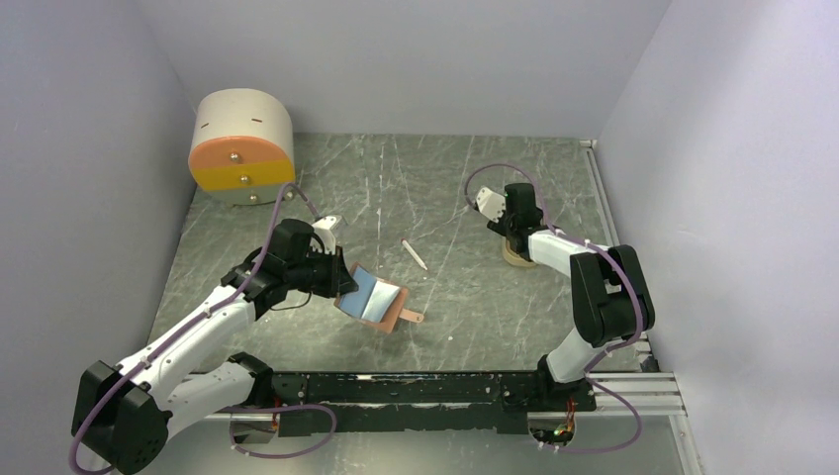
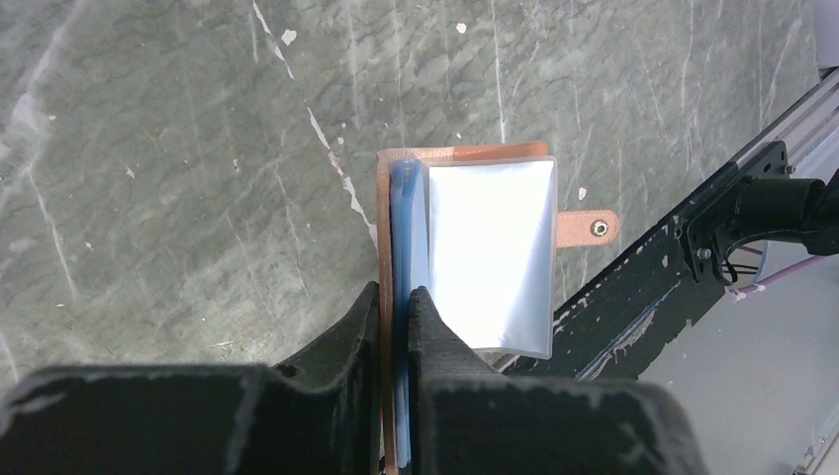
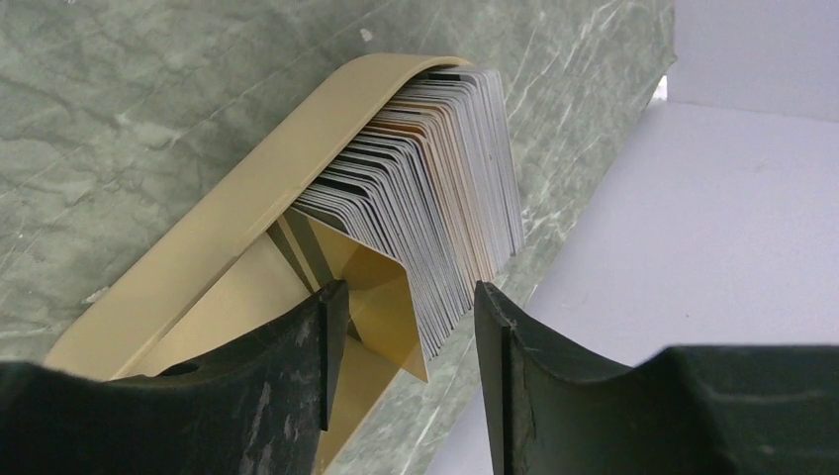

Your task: Put the credit cards into the card holder

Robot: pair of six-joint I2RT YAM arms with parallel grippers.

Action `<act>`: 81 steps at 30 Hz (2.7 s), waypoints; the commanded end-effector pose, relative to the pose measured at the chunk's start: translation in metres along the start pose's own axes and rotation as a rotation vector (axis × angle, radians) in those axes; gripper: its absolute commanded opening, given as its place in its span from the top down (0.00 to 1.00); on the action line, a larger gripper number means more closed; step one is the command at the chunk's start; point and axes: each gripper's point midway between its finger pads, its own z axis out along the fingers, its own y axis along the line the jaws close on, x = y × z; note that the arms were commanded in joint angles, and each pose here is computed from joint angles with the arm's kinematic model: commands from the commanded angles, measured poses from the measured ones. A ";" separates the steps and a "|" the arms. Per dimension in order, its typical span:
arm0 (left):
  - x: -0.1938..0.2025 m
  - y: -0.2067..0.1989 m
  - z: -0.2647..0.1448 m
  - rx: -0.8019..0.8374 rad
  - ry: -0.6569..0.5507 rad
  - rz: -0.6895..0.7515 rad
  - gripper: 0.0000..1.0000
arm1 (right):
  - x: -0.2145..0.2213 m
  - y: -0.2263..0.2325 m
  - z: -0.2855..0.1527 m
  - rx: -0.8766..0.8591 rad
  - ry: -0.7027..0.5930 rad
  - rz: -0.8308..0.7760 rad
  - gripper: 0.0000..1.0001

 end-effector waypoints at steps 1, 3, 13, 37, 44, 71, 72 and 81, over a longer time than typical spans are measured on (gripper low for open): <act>-0.009 0.001 -0.003 -0.011 -0.025 0.013 0.91 | -0.013 -0.031 -0.005 0.077 -0.034 0.031 0.48; -0.009 0.001 -0.003 -0.013 -0.023 0.012 0.91 | -0.014 -0.031 -0.005 0.070 -0.033 0.034 0.50; -0.008 0.001 -0.002 -0.013 -0.022 0.012 0.91 | -0.019 -0.032 -0.009 0.047 -0.055 0.037 0.61; -0.010 0.002 -0.003 -0.015 -0.035 0.011 0.91 | -0.014 0.006 -0.012 -0.140 -0.045 0.028 0.31; -0.010 0.003 -0.004 -0.017 -0.036 0.011 0.91 | -0.008 -0.002 0.002 -0.084 -0.011 -0.012 0.28; -0.011 0.004 -0.003 -0.024 -0.037 0.011 0.91 | -0.007 -0.029 0.010 0.026 0.017 -0.043 0.48; -0.011 0.004 -0.003 -0.023 -0.037 0.011 0.91 | -0.007 -0.029 0.011 0.026 0.015 -0.040 0.48; -0.011 0.003 -0.003 -0.018 -0.039 0.012 0.91 | -0.011 -0.036 0.007 0.030 0.008 -0.035 0.53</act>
